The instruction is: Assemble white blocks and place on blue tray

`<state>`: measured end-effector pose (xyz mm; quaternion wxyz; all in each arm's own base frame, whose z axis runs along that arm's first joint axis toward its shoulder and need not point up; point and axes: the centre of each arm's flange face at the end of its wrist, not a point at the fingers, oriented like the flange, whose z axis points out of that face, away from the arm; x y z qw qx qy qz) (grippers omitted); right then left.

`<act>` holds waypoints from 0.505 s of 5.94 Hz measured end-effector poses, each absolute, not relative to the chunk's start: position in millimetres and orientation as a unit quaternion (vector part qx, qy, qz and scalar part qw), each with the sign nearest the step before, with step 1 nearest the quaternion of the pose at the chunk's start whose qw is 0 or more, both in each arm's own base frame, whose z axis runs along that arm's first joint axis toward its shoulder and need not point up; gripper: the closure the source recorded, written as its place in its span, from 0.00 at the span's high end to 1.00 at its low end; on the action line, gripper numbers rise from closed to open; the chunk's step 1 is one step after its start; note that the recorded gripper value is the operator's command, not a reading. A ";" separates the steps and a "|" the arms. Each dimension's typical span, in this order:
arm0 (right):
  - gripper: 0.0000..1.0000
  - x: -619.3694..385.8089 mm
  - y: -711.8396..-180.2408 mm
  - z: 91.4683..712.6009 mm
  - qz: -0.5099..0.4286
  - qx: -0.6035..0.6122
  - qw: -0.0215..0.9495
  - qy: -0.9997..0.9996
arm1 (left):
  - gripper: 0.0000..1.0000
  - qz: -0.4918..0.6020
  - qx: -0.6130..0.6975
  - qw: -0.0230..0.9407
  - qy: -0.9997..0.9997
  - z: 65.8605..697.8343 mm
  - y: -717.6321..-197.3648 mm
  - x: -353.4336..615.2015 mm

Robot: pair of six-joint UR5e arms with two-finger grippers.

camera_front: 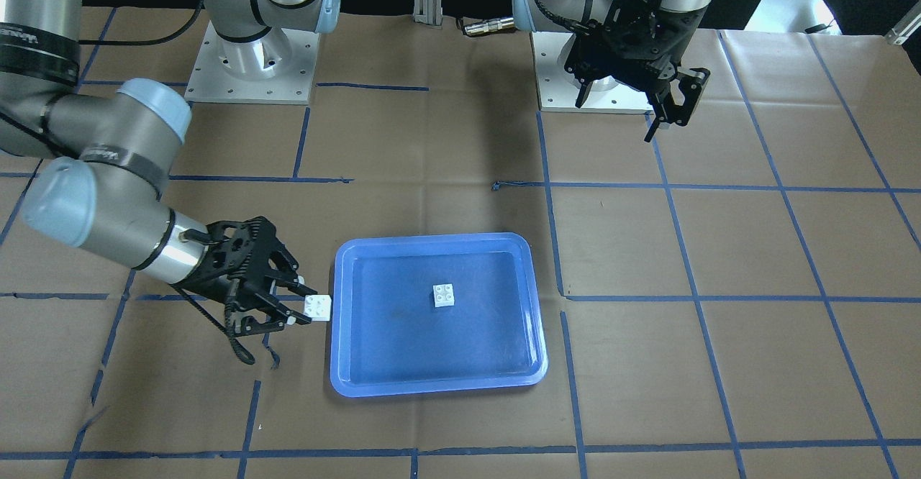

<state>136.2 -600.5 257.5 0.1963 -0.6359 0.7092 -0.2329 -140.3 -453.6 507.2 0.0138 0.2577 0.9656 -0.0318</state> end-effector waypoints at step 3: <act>0.32 218.2 -555.7 195.1 -0.266 -0.637 0.178 0.701 | 0.99 -0.077 -0.005 0.004 0.997 517.4 -458.7 -137.6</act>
